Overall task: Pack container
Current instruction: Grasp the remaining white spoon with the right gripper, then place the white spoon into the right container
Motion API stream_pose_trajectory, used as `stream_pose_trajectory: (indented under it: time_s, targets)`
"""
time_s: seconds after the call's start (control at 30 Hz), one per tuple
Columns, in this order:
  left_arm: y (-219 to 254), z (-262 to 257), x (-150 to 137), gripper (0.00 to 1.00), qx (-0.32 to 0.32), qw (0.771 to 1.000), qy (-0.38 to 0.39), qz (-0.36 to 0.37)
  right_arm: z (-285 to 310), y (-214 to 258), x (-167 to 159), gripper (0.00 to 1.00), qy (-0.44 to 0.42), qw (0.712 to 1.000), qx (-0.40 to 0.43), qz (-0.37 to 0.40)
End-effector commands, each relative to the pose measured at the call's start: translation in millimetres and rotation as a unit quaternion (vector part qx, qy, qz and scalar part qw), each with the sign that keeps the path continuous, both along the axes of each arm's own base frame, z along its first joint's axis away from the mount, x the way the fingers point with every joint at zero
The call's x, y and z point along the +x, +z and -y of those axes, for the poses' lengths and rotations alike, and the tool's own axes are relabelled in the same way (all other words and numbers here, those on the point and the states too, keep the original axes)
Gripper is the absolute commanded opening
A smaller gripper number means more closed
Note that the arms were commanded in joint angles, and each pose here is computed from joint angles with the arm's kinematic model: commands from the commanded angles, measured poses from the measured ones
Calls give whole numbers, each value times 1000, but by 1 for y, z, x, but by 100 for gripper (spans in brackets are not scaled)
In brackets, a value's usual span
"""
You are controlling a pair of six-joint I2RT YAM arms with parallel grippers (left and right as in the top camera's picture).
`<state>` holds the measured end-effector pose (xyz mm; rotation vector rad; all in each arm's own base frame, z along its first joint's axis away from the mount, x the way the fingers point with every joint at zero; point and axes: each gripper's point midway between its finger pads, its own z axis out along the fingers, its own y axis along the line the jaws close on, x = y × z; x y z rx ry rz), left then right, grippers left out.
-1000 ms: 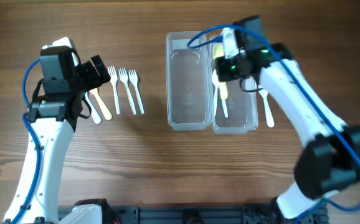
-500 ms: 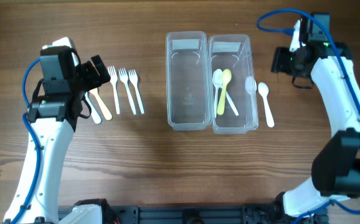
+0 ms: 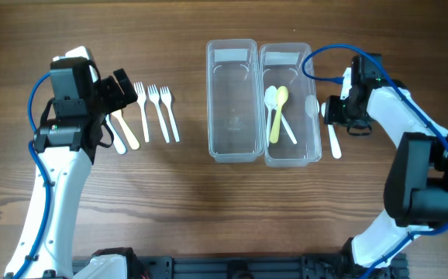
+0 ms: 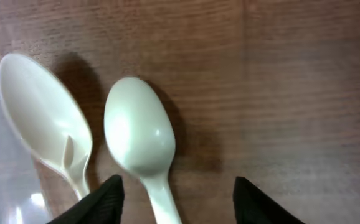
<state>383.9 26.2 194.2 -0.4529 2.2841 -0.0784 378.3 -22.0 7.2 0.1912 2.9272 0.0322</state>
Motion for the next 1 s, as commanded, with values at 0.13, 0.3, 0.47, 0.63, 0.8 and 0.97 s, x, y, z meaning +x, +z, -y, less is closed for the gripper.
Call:
stream_pose_trajectory:
  time_s: [0.13, 0.3, 0.47, 0.63, 0.8, 0.97]
  targets:
    - [6, 0, 4, 100, 1, 1000, -6, 7, -6, -36, -18, 36, 23, 998, 8, -56]
    - [6, 0, 4, 100, 1, 1000, -6, 7, -2, -40, -21, 17, 18, 998, -3, -65]
    - [6, 0, 4, 100, 1, 1000, -6, 7, 7, -2, 2, 15, -19, 999, -21, -23]
    - [6, 0, 4, 100, 1, 1000, -6, 7, -2, 85, 31, 14, -14, 997, -6, 81]
    - [6, 0, 4, 100, 1, 1000, -6, 7, -57, 142, 28, 12, 38, 987, 36, 151]
    - [6, 0, 4, 100, 1, 1000, -6, 7, -82, 143, 26, 27, 55, 987, 14, 153]
